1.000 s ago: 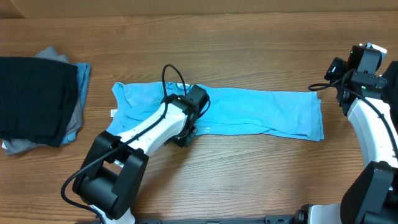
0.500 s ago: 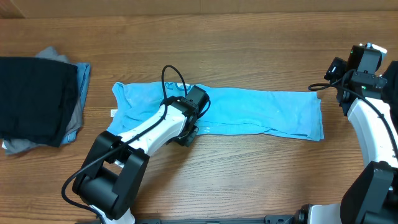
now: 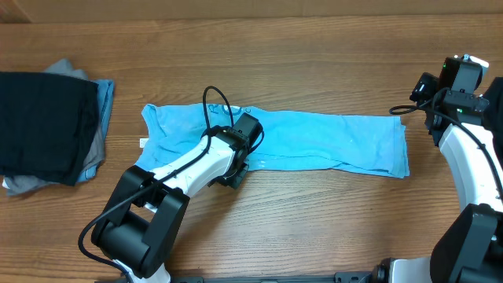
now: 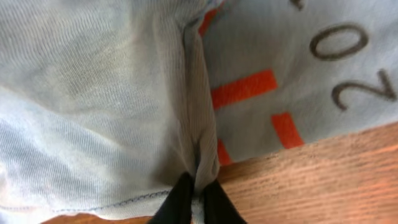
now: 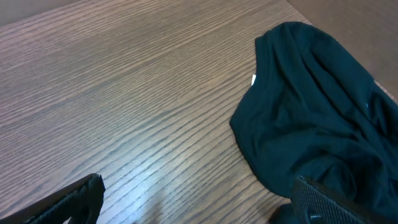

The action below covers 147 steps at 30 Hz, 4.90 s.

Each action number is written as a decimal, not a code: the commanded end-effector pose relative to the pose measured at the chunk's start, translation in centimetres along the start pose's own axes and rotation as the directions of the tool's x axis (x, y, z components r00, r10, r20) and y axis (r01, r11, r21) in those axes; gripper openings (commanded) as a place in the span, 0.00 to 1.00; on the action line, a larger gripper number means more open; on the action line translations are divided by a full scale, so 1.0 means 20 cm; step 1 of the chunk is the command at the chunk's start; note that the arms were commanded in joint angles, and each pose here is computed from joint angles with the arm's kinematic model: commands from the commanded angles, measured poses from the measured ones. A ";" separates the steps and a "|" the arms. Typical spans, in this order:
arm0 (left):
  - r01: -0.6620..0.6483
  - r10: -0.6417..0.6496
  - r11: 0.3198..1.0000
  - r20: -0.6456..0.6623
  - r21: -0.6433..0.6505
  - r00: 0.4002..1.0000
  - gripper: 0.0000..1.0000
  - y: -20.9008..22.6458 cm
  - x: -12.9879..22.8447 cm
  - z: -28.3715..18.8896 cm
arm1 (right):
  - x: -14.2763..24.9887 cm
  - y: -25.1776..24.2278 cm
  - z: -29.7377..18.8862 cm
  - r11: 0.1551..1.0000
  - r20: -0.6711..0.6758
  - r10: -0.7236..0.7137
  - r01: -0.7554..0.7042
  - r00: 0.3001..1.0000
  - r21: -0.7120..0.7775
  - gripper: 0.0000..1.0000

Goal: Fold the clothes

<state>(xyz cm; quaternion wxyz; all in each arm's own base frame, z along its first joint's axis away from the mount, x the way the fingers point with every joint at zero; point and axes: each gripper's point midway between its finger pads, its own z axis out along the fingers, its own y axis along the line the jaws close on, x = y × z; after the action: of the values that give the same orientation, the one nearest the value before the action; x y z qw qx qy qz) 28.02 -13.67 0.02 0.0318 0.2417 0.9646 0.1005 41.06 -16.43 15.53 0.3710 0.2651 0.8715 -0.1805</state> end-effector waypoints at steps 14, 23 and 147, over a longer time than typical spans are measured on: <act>0.079 -0.055 0.985 0.151 -0.154 0.987 0.08 0.15 -0.19 -0.13 | -0.03 0.00 -0.01 1.000 0.017 0.003 -0.003 1.000 -0.001 1.00; 0.102 -0.053 0.967 0.211 -0.233 0.976 0.11 0.22 -0.26 -0.16 | -0.03 0.00 -0.01 1.000 0.017 0.003 -0.003 1.000 -0.001 1.00; 0.311 -0.333 0.836 -0.034 0.451 0.942 0.04 0.08 -0.26 -0.17 | -0.03 0.00 -0.01 1.000 0.017 0.003 -0.003 1.000 -0.001 1.00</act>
<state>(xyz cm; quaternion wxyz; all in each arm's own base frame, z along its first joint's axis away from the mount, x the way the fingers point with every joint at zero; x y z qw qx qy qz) 33.45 -15.41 5.02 0.0366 0.0720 0.9883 -0.1291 41.05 -16.45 15.53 0.3710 0.2653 0.8714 -0.1806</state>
